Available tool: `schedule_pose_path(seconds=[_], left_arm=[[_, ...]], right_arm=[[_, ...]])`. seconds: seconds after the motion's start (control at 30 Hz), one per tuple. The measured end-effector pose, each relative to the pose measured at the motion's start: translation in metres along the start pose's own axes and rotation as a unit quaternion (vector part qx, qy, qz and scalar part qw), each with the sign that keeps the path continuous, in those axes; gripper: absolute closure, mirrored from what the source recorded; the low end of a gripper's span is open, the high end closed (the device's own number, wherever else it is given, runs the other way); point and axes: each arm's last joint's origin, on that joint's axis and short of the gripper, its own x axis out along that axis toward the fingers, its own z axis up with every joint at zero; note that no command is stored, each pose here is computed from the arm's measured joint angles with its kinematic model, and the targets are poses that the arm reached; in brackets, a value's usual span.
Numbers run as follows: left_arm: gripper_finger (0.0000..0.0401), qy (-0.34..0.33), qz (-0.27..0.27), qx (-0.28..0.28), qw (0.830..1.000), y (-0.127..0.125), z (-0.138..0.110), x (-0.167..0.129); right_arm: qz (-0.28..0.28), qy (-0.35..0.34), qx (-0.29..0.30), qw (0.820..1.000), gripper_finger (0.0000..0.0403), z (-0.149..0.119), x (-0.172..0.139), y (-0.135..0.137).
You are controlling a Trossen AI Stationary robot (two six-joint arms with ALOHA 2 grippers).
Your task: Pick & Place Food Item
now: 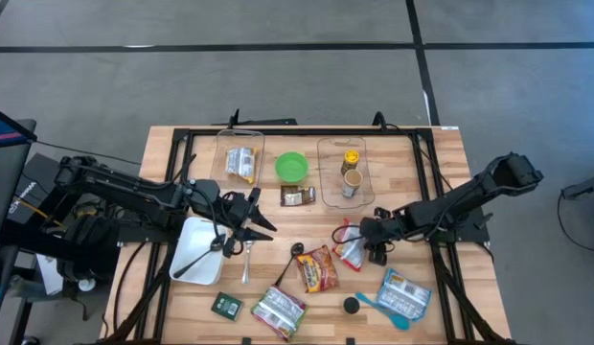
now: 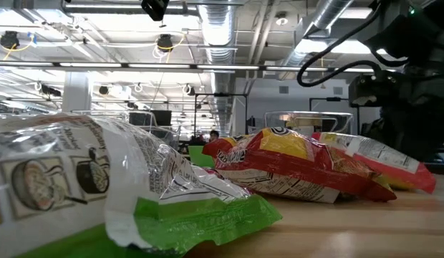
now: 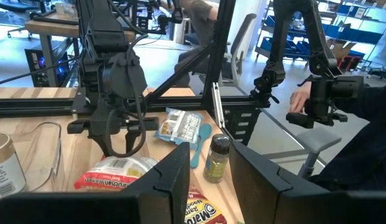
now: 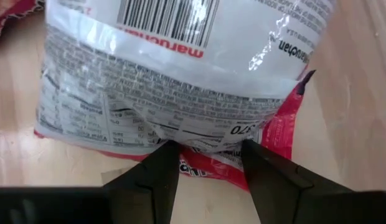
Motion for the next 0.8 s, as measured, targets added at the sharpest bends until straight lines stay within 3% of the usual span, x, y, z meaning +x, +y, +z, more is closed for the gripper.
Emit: schedule_pose_path(seconds=[0.53,0.8], left_arm=[[0.0293,0.0,0.0,0.0,1.0,0.0,0.0,0.0],[0.0293,0.0,0.0,0.0,1.0,0.0,0.0,0.0]], right_arm=[[0.003,0.0,-0.008,1.0,0.0239,0.0004,0.0013,0.0006],[0.002,0.001,-0.008,1.0,0.0299,0.0001,0.0016,0.0004]])
